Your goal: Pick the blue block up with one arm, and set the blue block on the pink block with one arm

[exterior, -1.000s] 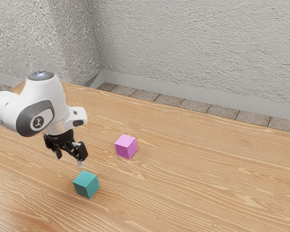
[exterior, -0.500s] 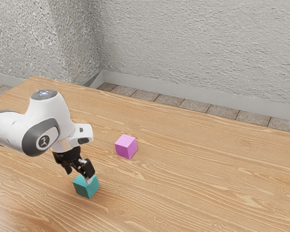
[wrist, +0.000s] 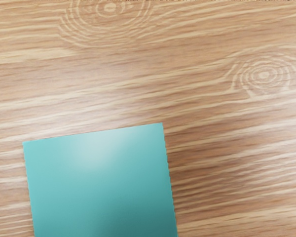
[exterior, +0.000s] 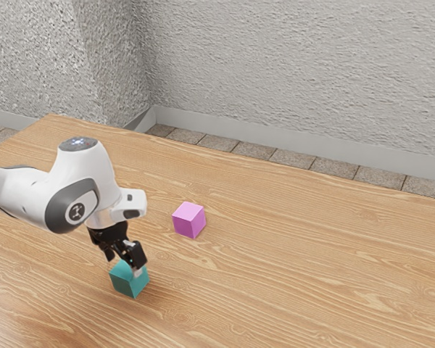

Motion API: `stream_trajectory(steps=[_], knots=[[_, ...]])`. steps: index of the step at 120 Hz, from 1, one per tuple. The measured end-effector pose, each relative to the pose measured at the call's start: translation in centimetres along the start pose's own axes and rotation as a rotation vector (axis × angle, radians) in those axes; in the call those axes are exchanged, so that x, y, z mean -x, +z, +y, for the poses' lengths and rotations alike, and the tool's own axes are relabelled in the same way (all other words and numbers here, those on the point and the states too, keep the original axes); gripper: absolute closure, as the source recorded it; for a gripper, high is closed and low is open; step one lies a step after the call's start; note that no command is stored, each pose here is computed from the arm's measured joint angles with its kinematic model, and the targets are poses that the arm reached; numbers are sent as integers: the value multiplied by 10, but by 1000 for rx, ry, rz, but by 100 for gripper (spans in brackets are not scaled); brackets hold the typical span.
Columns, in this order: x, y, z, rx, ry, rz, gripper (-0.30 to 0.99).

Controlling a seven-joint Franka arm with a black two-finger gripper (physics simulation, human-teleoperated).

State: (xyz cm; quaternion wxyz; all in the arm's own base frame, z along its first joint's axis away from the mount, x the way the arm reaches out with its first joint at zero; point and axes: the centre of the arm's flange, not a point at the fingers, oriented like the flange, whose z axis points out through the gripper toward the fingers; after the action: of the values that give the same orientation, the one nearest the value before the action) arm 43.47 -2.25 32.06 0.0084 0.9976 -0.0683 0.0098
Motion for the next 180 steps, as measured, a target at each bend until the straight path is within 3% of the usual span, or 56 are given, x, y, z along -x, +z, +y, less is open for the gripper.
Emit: stream_trajectory(steps=[35, 82, 180], knots=[[-2, 18, -11, 6, 11, -13, 0], [-8, 23, -12, 13, 46, 31, 0], [-15, 53, -25, 48, 20, 1, 0]])
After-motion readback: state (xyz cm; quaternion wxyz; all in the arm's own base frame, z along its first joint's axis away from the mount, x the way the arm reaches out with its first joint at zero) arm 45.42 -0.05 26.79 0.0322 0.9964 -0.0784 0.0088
